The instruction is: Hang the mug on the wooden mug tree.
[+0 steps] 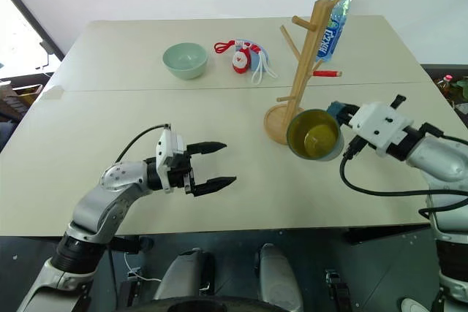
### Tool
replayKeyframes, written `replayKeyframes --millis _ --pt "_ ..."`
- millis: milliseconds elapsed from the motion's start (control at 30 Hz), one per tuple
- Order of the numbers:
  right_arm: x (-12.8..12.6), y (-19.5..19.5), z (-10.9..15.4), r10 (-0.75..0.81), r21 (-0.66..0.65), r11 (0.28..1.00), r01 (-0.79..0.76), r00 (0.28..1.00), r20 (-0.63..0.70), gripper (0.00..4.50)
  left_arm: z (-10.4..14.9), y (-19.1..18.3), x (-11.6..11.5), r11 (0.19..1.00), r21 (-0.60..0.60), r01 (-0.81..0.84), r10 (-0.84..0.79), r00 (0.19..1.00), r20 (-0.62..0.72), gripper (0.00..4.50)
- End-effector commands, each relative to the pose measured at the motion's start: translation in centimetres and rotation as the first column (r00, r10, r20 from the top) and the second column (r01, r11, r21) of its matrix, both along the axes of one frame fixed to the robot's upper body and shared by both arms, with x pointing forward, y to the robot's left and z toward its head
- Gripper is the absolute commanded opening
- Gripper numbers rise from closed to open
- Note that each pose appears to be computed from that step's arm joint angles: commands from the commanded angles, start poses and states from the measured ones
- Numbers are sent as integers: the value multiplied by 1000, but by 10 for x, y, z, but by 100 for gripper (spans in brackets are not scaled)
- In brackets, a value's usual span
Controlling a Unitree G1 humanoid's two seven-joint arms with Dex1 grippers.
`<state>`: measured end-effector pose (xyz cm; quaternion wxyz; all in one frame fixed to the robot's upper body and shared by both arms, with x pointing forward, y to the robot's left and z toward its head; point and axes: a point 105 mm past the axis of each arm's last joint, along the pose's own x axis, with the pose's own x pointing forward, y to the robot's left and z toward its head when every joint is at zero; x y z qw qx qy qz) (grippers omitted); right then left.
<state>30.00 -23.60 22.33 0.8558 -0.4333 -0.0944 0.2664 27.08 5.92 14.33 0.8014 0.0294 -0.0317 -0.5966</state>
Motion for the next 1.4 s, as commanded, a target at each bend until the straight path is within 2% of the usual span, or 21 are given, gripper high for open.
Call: replayKeyframes --millis 33,333,700,1233,1333,1400 --pt "3 -9 20 -25 11 1000 25 998 64 3 21 0 4 999 -35 0 2 997 73 450" --pt "19 -24 34 -37 -1 999 37 995 97 3 34 -9 6 999 -47 27 -21 993 116 450" --pt "42 -8 43 38 -13 999 -37 995 91 3 57 -16 6 994 -89 57 -42 985 169 450" --pt "65 6 36 67 -30 997 -66 998 20 3 71 -20 3 993 -105 61 -38 978 204 450" --pt "64 7 42 65 -18 998 -65 997 38 90 69 -19 3 993 -106 59 -37 979 202 450" --pt "62 4 46 53 -47 998 -50 996 66 182 67 -18 2 993 -106 58 -37 979 199 450"
